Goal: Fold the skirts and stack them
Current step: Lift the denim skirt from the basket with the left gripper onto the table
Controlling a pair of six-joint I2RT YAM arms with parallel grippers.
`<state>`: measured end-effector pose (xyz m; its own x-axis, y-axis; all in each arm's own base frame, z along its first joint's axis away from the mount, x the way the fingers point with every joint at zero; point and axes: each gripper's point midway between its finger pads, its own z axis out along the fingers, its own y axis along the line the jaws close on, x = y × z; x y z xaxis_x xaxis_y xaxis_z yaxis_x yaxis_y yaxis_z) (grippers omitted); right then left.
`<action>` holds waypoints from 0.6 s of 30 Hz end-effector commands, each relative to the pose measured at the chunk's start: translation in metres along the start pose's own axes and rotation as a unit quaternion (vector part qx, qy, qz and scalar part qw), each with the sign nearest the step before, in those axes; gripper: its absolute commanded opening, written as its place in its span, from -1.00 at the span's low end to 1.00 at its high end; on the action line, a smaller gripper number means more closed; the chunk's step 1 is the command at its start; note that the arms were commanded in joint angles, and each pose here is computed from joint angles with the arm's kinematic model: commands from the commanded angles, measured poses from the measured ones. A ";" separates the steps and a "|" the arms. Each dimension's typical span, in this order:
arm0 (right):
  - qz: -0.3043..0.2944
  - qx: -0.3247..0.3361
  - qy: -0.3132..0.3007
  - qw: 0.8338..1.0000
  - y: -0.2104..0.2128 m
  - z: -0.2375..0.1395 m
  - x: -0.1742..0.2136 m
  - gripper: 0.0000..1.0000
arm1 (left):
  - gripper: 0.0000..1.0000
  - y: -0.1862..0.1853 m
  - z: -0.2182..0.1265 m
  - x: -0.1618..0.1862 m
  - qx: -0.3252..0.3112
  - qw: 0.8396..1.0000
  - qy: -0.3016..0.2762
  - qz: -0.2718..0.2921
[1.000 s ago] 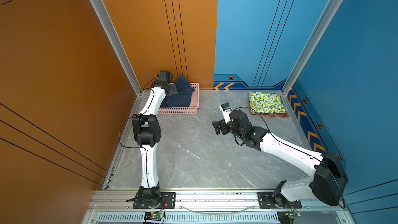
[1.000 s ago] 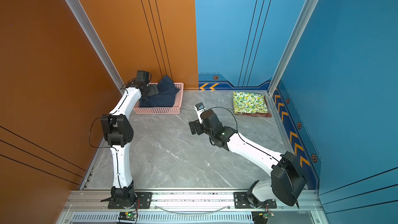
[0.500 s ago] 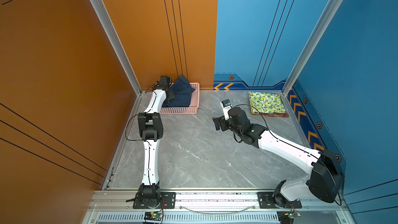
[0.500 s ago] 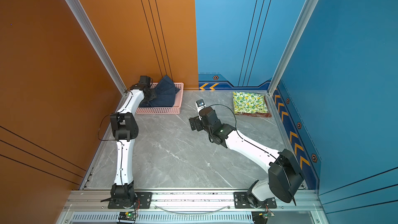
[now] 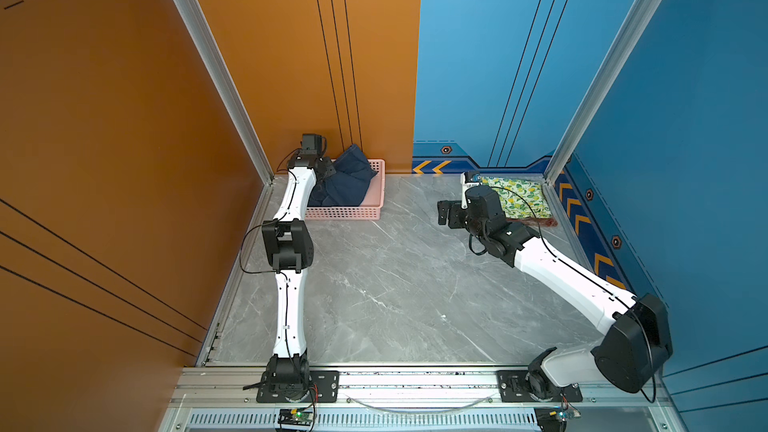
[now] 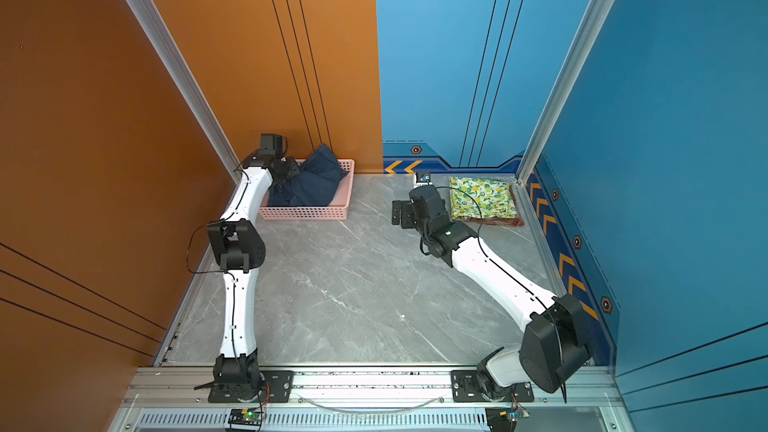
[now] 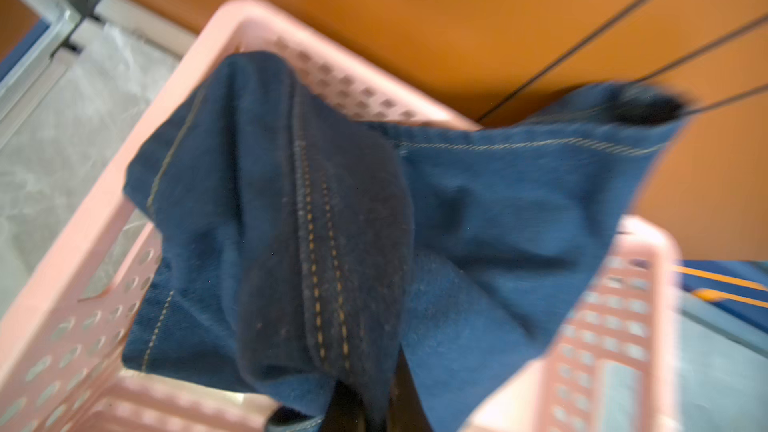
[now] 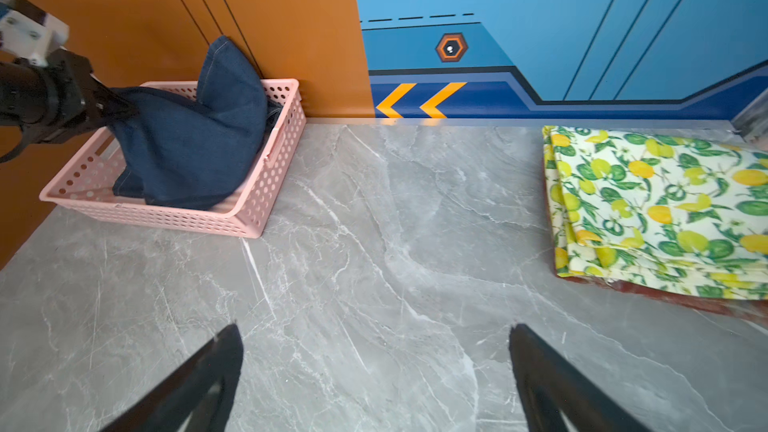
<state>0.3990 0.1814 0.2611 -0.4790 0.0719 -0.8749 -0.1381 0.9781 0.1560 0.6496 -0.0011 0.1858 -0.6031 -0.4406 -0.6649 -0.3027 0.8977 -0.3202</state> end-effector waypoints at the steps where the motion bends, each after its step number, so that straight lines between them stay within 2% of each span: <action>1: 0.012 -0.009 -0.012 1.000 -0.011 -0.008 0.005 1.00 | -1.00 -0.070 -0.093 -0.080 0.104 0.984 -0.138 0.032; 6: 0.023 -0.026 -0.056 0.998 -0.024 -0.011 0.004 1.00 | -1.00 -0.115 -0.162 -0.118 0.172 0.958 -0.223 0.049; 11: 0.029 -0.023 -0.080 0.996 -0.036 -0.022 -0.004 1.00 | -1.00 -0.170 -0.255 -0.134 0.275 0.913 -0.291 0.081; 15: 0.057 -0.004 -0.107 0.993 -0.056 -0.040 -0.013 1.00 | -1.00 -0.214 -0.336 -0.118 0.342 0.877 -0.320 0.110; 18: 0.083 0.022 -0.119 0.989 -0.075 -0.057 -0.017 1.00 | -1.00 -0.243 -0.382 -0.085 0.393 0.857 -0.306 0.132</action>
<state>0.3747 0.1135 0.2769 -0.3236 0.2106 -0.9224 -0.0880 0.9640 0.2510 0.5586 -0.1453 0.4970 -0.1591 -0.3507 -0.9229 0.3117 0.8691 -0.3840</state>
